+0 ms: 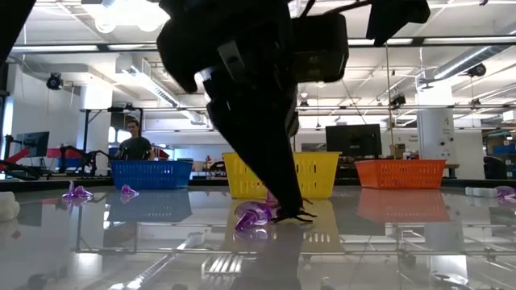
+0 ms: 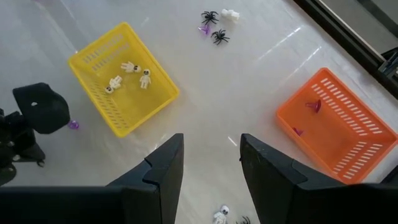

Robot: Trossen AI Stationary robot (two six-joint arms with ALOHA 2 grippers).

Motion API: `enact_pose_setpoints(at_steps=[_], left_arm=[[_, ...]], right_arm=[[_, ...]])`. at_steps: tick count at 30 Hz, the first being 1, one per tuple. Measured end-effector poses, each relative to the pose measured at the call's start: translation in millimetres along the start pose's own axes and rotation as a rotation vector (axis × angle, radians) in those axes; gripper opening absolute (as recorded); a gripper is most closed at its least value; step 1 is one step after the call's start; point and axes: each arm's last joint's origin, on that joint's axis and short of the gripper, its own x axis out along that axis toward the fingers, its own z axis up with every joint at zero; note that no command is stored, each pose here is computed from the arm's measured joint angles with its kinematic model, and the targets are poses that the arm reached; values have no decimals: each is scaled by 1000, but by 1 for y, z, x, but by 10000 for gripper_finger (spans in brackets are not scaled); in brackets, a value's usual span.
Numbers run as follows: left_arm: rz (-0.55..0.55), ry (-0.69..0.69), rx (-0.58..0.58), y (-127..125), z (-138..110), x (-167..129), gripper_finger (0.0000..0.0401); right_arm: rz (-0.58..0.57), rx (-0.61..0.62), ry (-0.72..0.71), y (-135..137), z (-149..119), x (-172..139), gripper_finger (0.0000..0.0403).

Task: Sort Halloween decoration
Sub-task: Put the black spider toy into the blue bin

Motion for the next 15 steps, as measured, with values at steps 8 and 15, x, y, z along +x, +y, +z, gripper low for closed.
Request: enact_pose_setpoints(at_steps=[8, 15], left_arm=[[94, 33, 0, 11, 0, -36, 1], [164, 64, -7, 22, -3, -67, 1]], right_arm=[[-1, -1, 0, 0, 0, 0, 148], [-2, -11, 0, 0, 0, 0, 144]])
